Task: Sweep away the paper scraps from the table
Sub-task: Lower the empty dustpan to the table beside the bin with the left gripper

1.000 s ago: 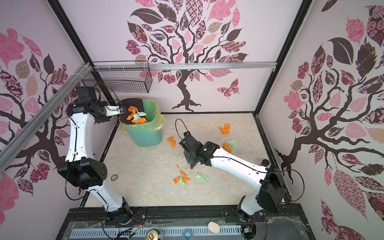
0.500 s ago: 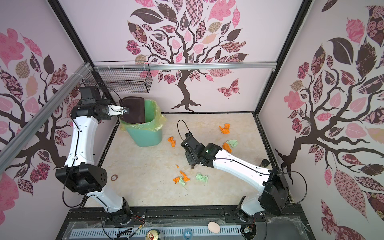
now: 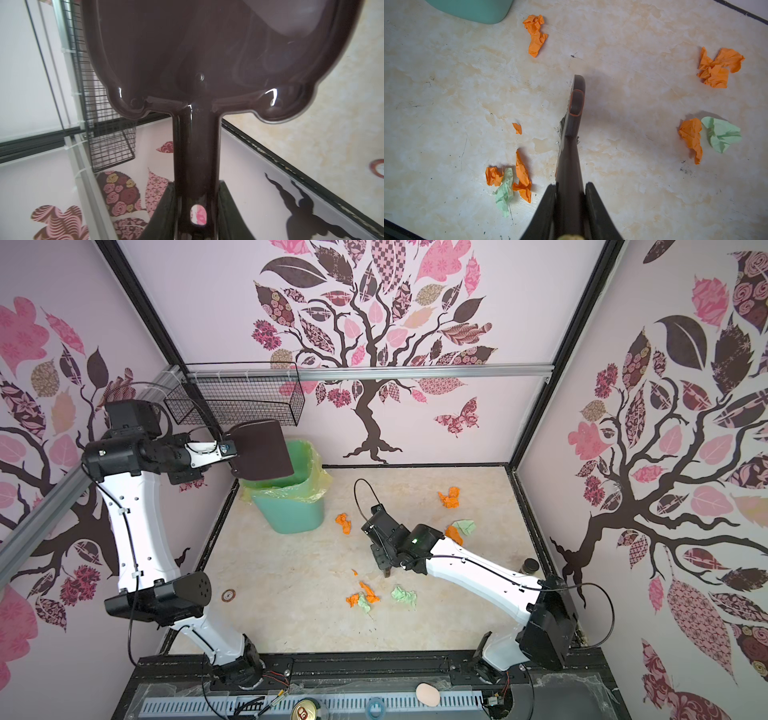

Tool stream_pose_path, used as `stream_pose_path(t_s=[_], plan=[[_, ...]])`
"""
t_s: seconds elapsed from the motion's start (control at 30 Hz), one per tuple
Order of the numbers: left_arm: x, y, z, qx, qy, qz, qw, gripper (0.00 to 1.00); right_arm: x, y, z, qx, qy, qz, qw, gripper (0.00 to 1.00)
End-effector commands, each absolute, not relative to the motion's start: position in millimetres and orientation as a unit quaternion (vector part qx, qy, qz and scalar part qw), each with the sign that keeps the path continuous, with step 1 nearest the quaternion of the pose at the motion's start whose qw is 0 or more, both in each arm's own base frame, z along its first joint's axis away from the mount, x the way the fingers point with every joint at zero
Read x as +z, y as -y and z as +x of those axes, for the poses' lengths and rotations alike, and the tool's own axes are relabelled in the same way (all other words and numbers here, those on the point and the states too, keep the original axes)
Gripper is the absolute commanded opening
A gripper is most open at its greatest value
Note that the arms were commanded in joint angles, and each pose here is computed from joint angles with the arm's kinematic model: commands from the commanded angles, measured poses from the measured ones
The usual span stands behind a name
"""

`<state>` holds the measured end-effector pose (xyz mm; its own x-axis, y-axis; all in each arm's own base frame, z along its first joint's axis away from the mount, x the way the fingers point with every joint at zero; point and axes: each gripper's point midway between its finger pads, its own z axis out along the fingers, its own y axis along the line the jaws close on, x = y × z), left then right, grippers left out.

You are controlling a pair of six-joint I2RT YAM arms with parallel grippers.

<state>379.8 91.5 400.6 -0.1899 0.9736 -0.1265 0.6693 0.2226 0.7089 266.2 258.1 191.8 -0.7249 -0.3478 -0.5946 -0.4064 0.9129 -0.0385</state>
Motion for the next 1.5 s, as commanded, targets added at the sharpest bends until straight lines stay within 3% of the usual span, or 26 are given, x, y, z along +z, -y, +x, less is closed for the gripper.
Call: stream_pose_path(t_s=[0.0,0.13,0.4,0.53,0.73,0.93,1.13,1.33,1.47], plan=[[391,-65,340,0.168,-0.743,0.570,0.307,0.00,176,-245,252,0.015,-0.939,-0.221,0.262,0.00],[365,-38,281,0.069,-0.760,0.582,0.282,0.01,189,-241,258,0.020,-0.937,-0.211,0.279,0.00],[258,-17,228,0.023,-0.773,0.581,0.253,0.00,254,-245,289,0.070,-0.923,-0.152,0.347,0.00],[209,-12,216,-0.026,-0.790,0.570,0.226,0.00,278,-249,318,0.125,-0.925,-0.075,0.352,0.00],[140,-26,230,0.017,-0.793,0.566,0.224,0.00,288,-291,367,0.256,-0.906,-0.010,0.337,0.00],[91,-37,241,0.016,-0.802,0.564,0.197,0.00,263,-340,428,0.347,-0.889,0.057,0.291,0.00],[81,-37,240,0.004,-0.806,0.560,0.193,0.00,234,-366,471,0.390,-0.879,0.106,0.254,0.00],[88,-36,241,0.006,-0.802,0.563,0.200,0.00,175,-356,468,0.396,-0.889,0.141,0.181,0.00],[90,-35,241,0.005,-0.799,0.567,0.203,0.00,161,-324,447,0.350,-0.909,0.136,0.183,0.00]])
